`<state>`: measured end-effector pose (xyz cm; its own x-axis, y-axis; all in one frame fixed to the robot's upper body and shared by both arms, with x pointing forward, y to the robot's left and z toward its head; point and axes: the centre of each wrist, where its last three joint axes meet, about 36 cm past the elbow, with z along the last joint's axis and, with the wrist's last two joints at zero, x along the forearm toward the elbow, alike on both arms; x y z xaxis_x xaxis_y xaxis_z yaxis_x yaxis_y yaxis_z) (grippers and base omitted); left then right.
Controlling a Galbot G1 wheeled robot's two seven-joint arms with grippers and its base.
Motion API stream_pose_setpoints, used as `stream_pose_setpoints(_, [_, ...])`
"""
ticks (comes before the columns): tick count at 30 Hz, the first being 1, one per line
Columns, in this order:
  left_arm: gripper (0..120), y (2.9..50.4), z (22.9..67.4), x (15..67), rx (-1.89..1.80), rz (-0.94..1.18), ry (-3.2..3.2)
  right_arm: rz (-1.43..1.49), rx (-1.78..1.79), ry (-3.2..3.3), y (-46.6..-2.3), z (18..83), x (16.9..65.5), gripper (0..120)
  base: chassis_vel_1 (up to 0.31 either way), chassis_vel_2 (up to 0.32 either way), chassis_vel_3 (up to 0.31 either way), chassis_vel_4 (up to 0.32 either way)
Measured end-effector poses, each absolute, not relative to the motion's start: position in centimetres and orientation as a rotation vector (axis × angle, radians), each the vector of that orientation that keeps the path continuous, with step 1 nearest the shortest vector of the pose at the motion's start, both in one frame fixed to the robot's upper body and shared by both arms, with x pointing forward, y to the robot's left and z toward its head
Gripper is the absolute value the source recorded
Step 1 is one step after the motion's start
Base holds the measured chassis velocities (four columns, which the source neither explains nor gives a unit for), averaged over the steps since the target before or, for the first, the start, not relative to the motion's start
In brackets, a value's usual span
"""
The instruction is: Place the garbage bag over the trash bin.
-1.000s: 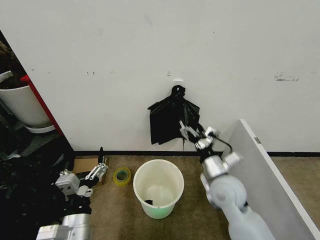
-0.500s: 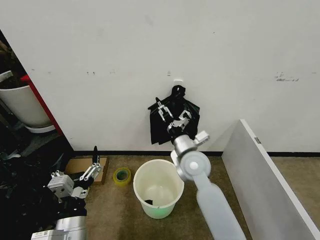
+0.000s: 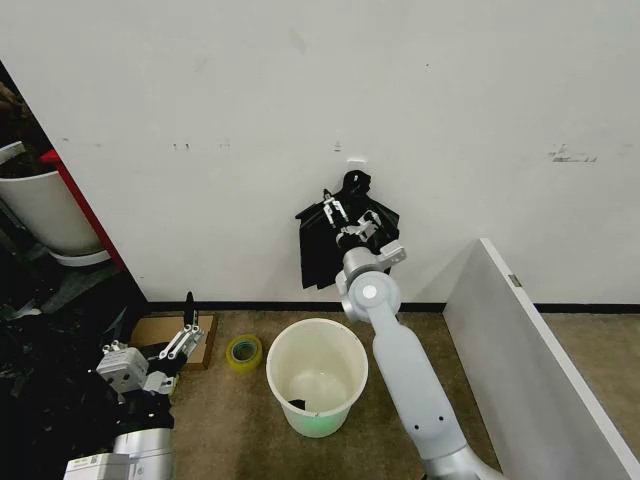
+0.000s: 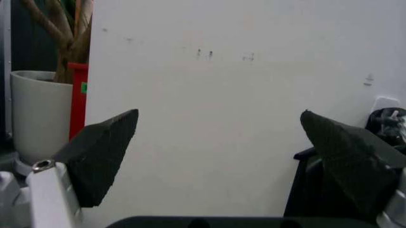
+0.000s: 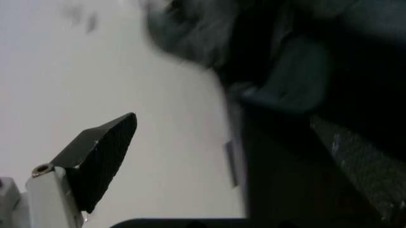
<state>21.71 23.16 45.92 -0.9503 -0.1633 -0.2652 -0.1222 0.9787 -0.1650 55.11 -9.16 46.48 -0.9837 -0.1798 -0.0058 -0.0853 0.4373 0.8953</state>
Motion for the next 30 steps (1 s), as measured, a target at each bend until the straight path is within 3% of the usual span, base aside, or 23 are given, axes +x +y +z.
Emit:
stream_pose_setpoints(9, [100,23.2,45.6,22.0,-0.213,-0.214,2.849,-1.588,0.141,-2.574,-10.5,44.7,56.6,100,0.0,0.0,0.0,0.0])
stream_pose_setpoints(14, [100,23.2,45.6,22.0,-0.214,-0.213,2.85,-1.581,0.137,-2.579,-10.7,44.3,56.9,86,0.0,0.0,0.0,0.0])
stream_pose_setpoints(21, [100,23.2,45.5,22.0,-0.214,-0.209,2.852,-1.596,0.129,-2.589,-11.4,44.5,57.2,55,0.0,0.0,0.0,0.0])
stream_pose_setpoints(30, [100,23.3,45.2,22.2,-0.213,-0.204,2.856,-1.57,0.172,-2.613,-10.8,44.4,56.2,25,0.0,0.0,0.0,0.0])
